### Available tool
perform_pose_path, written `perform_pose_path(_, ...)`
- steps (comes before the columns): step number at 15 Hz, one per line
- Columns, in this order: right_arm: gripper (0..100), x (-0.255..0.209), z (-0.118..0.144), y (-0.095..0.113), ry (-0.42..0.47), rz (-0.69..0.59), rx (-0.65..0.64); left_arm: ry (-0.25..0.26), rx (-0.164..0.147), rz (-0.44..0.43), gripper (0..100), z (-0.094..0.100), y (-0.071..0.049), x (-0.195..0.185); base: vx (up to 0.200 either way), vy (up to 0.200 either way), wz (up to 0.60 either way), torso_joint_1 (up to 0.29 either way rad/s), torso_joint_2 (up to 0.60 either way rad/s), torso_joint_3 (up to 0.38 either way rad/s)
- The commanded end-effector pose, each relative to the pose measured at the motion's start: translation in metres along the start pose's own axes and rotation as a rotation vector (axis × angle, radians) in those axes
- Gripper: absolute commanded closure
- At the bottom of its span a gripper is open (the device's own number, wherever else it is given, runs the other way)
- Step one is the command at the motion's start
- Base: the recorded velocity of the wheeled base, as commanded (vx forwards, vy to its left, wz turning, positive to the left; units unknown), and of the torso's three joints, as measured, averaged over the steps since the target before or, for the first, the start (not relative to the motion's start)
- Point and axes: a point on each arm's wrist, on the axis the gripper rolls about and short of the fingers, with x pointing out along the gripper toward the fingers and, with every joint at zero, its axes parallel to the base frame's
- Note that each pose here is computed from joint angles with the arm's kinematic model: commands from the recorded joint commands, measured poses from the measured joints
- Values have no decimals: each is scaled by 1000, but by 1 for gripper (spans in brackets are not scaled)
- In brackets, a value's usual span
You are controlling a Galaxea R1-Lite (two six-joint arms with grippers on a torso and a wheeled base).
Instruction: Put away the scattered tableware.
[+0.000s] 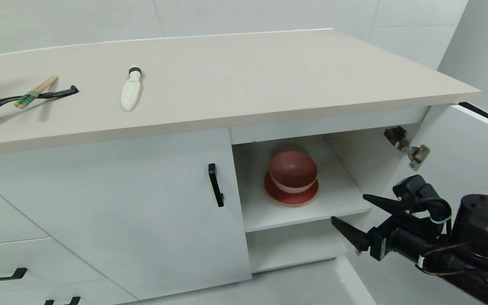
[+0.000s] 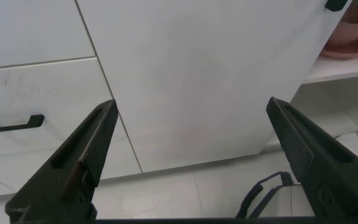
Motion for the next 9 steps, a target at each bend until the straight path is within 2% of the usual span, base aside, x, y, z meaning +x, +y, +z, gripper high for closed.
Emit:
perform_pose_path(1, 0, -19, 5, 1, -19, -4, 2, -1, 0, 1, 0, 0, 0, 0, -200, 0, 0, -2, 2, 2)
perform_pose_path(3, 0, -30, -2, 1, 12, -7, 9, -1, -2, 1, 0, 0, 0, 0, -200, 0, 0, -5, 5, 7)
perform_pose_path(7, 0, -51, 1, -8, -11, -66, 15, 1, 1, 1, 0, 0, 0, 0, -200, 0, 0, 4, 4, 5)
perform_pose_path(9, 0, -76, -4, -15, 0, -126, 30, 1, 6, 1, 0, 0, 0, 0, -200, 0, 0, 5, 2, 2)
